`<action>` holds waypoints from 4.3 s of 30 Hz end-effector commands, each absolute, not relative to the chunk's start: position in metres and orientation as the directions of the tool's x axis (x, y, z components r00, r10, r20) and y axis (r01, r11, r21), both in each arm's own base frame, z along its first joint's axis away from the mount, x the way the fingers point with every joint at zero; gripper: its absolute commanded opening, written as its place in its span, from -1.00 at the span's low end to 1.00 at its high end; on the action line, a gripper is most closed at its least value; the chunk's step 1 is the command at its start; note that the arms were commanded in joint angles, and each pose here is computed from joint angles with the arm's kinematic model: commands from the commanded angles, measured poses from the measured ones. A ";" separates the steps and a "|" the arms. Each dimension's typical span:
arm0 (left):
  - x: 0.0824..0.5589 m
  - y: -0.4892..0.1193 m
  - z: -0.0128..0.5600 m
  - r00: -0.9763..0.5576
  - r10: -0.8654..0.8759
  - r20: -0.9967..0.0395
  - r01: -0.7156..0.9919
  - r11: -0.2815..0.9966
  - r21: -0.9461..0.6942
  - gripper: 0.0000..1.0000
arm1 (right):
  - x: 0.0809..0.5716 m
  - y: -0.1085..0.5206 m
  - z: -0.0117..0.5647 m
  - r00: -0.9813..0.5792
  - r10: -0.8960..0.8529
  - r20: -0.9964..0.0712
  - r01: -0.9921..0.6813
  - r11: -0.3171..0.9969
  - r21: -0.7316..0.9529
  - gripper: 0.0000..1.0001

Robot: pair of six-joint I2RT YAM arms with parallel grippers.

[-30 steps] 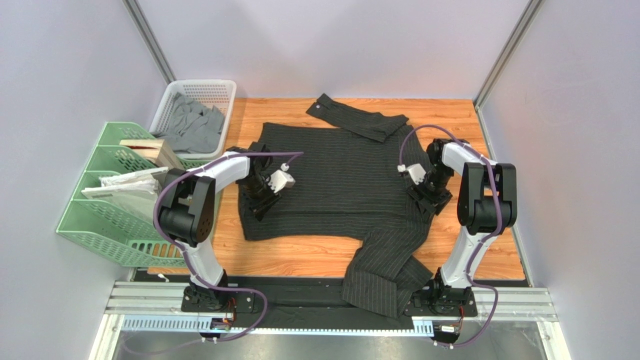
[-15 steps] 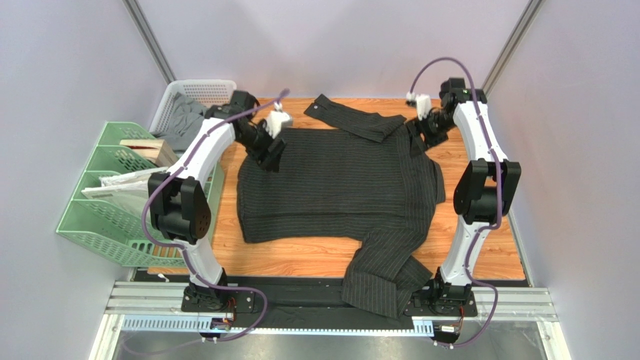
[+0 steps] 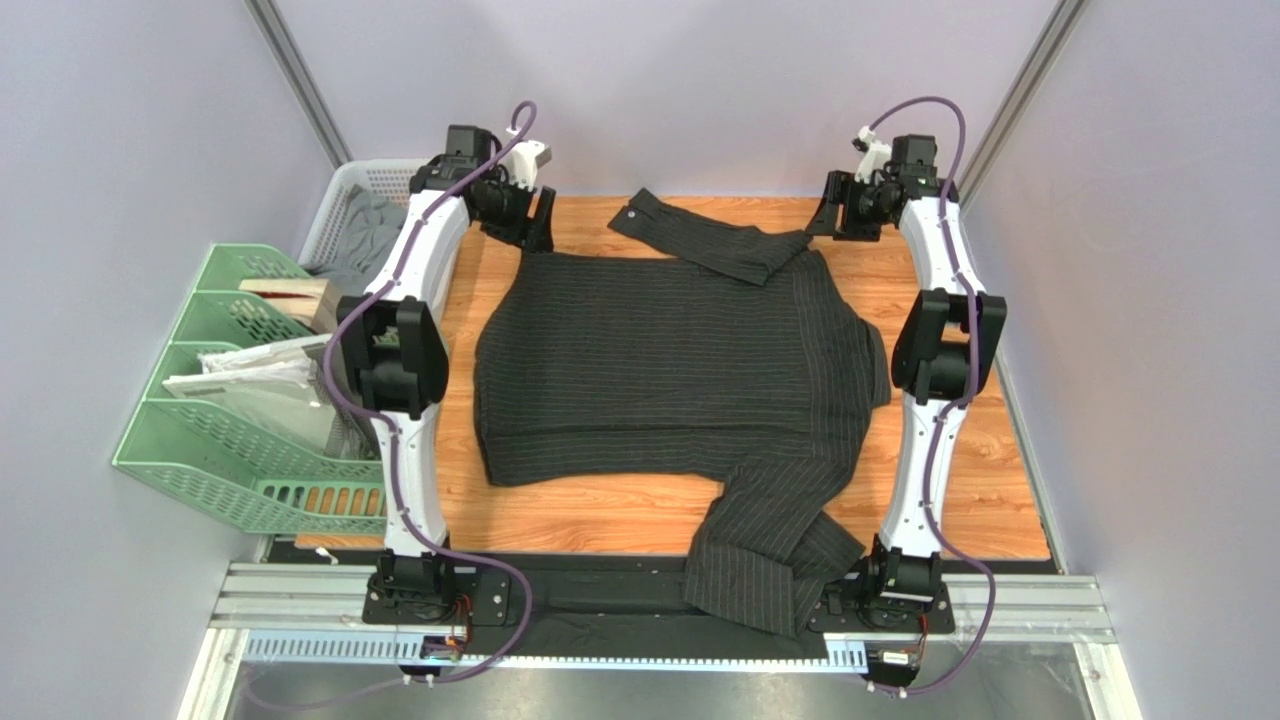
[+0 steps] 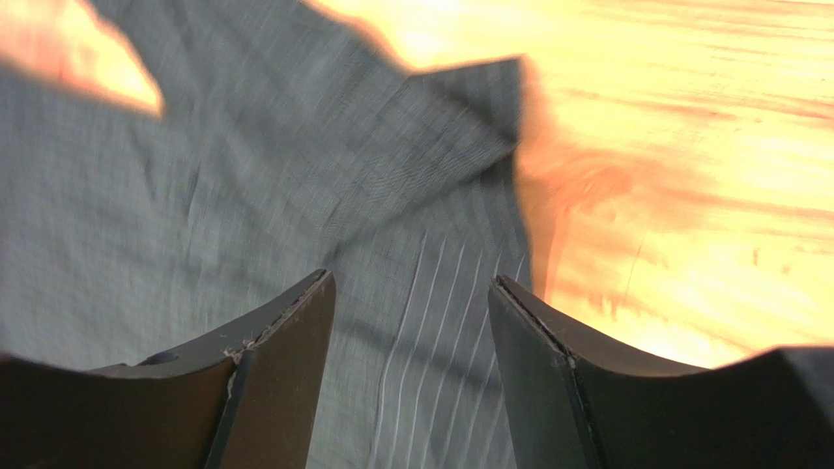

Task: Fold and stack the long sleeve shirts
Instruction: Flatten the shirt out, then fold the shirt

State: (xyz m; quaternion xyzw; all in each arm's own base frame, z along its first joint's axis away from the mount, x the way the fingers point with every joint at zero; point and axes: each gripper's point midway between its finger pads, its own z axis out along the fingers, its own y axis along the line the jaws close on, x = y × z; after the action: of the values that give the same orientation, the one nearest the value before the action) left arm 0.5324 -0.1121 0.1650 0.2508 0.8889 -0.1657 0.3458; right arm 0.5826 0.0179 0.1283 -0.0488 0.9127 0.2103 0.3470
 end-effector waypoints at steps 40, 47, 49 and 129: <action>0.615 -0.072 0.061 -0.619 0.399 -0.677 0.553 0.833 -0.015 0.23 | 0.664 0.043 0.076 -0.669 0.409 -0.621 -0.073 0.795 0.602 -0.31; 0.622 -0.069 0.064 -0.619 0.394 -0.680 0.536 0.844 0.002 0.14 | 0.661 0.045 0.075 -0.682 0.425 -0.595 -0.074 0.769 0.635 -0.76; 0.622 -0.070 0.064 -0.616 0.395 -0.682 0.538 0.843 0.002 0.15 | 0.660 0.047 0.074 -0.686 0.427 -0.589 -0.076 0.763 0.642 -0.91; 0.435 -0.042 0.114 -0.012 0.887 -0.462 0.911 0.200 0.360 -0.59 | 0.350 0.068 0.136 -0.953 0.200 -0.227 -0.004 0.741 0.672 -0.51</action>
State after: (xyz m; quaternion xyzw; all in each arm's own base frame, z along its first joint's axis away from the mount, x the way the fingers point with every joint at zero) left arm 0.4300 -0.0518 0.0862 0.6156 0.7299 -0.0437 0.2939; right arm 0.3730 0.0705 0.1391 0.1101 0.9056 0.3678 0.1806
